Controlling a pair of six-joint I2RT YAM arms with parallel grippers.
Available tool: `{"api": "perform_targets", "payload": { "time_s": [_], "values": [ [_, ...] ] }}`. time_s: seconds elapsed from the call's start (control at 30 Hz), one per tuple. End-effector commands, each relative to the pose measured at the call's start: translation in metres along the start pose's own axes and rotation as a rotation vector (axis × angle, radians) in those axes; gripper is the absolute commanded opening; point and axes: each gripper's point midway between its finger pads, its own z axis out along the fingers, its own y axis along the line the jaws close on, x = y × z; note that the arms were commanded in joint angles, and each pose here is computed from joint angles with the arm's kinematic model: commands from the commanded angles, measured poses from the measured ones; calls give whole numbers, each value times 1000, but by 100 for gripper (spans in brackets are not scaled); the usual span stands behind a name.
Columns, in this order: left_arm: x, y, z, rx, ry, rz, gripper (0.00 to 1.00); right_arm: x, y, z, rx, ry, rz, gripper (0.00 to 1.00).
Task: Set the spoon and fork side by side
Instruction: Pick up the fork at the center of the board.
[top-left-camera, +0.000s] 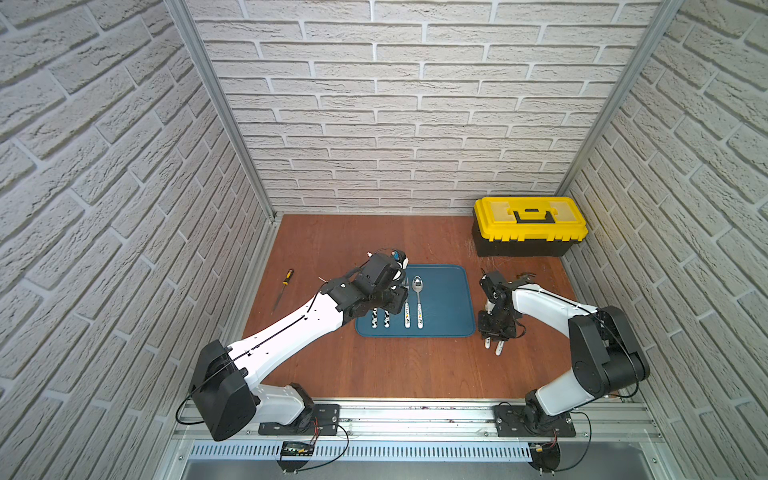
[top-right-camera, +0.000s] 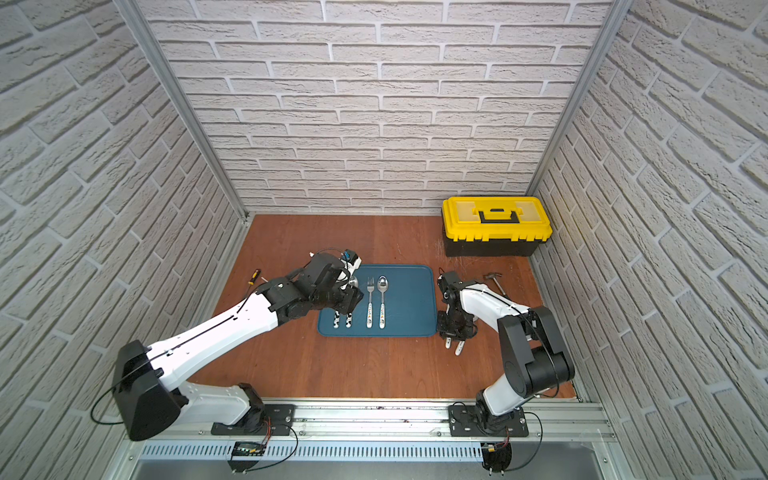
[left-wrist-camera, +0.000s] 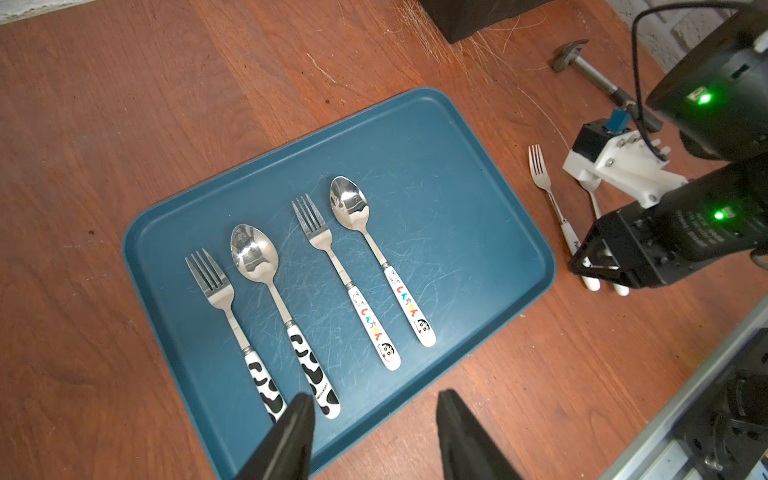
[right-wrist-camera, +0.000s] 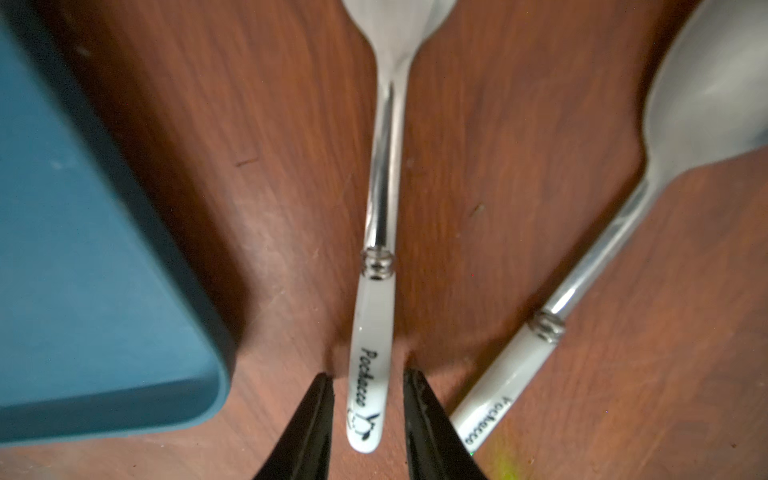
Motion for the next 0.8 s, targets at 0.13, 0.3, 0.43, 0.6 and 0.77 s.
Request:
{"api": "perform_targets", "payload": {
  "time_s": [0.13, 0.3, 0.43, 0.6, 0.77],
  "values": [
    [-5, -5, 7, 29, -18, -22, 53, 10, -7, 15, 30, 27, 23, 19],
    [-4, -3, 8, 23, -13, -24, 53, 10, -4, 21, 21, 32, 27, 8],
    [-2, -3, 8, 23, -10, -23, 53, 5, -3, 16, 17, 12, 25, 3],
    [-2, -3, 9, 24, -8, -25, 53, 0, 0, 1, -4, -40, 23, 4],
    [-3, -5, 13, 32, -8, -30, 52, -2, 0, -9, -13, -73, 22, 5]
  ]
}}
